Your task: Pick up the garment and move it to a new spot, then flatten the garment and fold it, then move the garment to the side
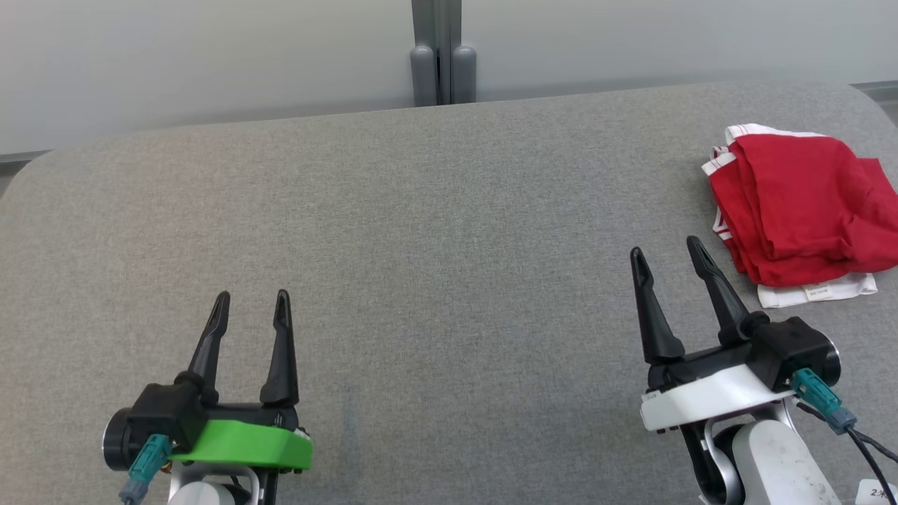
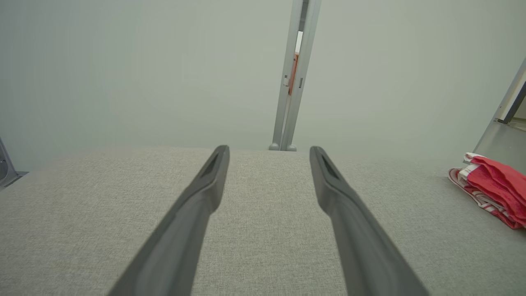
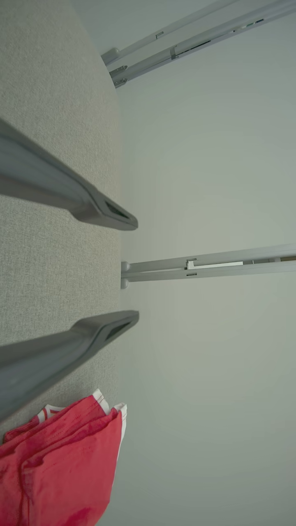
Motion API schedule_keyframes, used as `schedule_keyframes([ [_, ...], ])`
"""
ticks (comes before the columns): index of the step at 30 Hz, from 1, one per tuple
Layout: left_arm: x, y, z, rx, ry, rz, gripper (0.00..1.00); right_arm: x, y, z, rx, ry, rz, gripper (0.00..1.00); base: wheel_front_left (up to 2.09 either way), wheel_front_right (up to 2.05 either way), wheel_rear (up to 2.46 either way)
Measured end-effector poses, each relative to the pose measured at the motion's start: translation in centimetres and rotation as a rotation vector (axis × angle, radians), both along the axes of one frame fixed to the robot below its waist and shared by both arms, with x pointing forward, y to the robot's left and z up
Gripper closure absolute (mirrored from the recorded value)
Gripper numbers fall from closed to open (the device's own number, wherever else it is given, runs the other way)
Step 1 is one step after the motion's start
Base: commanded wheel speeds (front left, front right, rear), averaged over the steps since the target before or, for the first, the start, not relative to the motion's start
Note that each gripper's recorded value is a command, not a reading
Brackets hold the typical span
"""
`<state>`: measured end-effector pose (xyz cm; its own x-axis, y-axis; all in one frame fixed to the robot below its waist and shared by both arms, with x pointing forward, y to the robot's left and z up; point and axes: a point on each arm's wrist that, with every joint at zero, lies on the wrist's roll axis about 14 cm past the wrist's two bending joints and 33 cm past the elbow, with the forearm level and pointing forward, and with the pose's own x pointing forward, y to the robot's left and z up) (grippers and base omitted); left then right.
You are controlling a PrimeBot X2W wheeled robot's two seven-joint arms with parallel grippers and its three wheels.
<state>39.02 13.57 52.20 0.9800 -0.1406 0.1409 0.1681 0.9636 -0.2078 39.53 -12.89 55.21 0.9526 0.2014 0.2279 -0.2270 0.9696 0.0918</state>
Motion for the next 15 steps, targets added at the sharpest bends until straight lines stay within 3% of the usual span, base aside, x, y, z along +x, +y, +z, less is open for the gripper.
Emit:
schedule_keyframes([
  [15, 0.26, -0.15, -0.87, 0.002, 0.026, -0.004, 0.0, 0.1, -0.43, 0.02, 0.017, 0.001, -0.011, 0.0, 0.0, 0.0, 0.0],
])
